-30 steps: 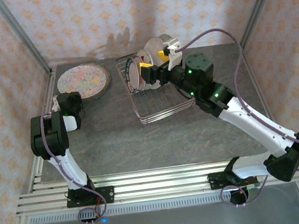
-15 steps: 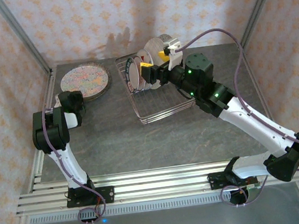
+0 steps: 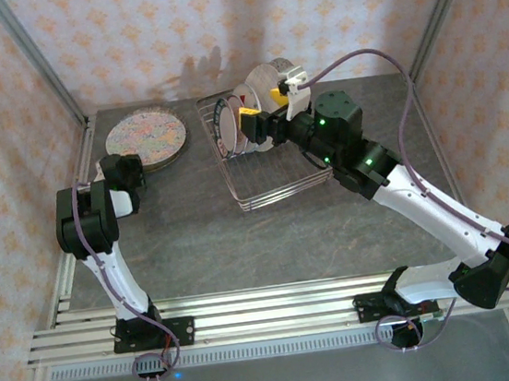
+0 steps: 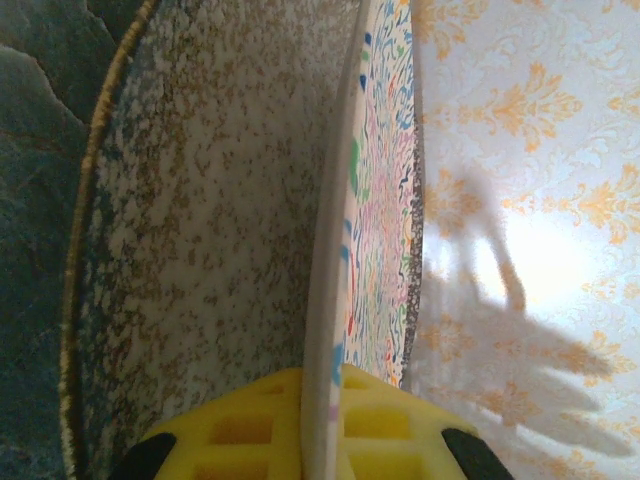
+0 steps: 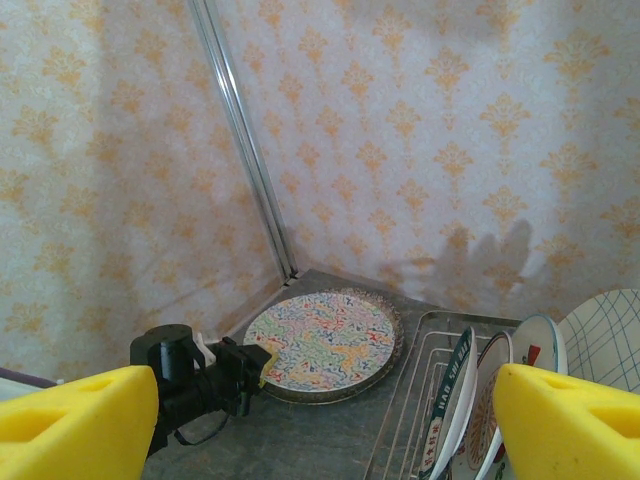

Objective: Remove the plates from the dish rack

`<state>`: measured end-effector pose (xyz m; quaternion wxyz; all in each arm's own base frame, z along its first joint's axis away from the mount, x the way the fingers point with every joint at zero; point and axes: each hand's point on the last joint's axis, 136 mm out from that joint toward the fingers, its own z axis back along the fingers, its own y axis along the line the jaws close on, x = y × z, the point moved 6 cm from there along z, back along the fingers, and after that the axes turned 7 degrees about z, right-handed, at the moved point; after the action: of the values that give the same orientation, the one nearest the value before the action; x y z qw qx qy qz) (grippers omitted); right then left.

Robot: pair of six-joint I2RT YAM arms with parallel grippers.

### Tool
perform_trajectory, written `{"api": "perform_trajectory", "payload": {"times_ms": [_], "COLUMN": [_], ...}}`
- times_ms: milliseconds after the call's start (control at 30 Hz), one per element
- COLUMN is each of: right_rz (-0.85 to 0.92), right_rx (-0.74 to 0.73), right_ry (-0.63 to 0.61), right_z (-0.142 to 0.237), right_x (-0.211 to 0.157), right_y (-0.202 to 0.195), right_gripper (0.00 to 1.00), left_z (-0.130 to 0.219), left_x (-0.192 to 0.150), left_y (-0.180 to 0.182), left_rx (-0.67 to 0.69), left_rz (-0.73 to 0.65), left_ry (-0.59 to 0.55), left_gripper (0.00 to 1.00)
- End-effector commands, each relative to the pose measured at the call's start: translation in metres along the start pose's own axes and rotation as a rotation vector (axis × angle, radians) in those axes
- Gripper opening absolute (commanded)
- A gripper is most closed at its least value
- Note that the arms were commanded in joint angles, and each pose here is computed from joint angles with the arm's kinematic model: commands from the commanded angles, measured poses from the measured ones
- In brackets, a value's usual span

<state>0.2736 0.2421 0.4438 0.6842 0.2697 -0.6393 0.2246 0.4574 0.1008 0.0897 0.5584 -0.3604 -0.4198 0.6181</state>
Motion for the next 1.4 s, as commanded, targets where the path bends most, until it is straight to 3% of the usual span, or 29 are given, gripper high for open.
{"api": "perform_trajectory", "payload": {"times_ms": [0, 100, 200, 400, 667, 1367], "right_rz": [-0.016, -0.020, -0.022, -0.023, -0.024, -0.037], "right_rx": [-0.011, -0.013, -0.012, -0.015, -0.021, -0.036], "right_ry": [-0.046, -0.043, -0.042, -0.039, -0.041, -0.043], "right_z": [0.006, 0.007, 0.008, 0.010, 0.011, 0.012], "right_x": [0.018, 0.018, 0.018, 0.020, 0.022, 0.021], "right_y": [0.001, 0.001, 0.001, 0.001, 0.002, 0.000], "right_gripper": [0.87, 0.87, 0.87, 0.87, 0.87, 0.87], "left_z": [-0.005, -0.006, -0.007, -0.010, -0.003, 0.003], "left_x": [0.003, 0.002, 0.002, 0.002, 0.002, 0.004], "left_y": [-0.023, -0.020, -0.018, -0.018, -0.023, -0.027], "left_rx": [-0.074, -0.061, -0.053, -0.037, 0.043, 0.347], "left_rz": [-0.011, -0.013, -0.010, -0.007, -0.032, -0.074], "left_ry": [0.008, 0.010, 0.015, 0.026, 0.036, 0.072], "left_gripper": [0.00, 0.00, 0.10, 0.19, 0.50, 0.63]}}
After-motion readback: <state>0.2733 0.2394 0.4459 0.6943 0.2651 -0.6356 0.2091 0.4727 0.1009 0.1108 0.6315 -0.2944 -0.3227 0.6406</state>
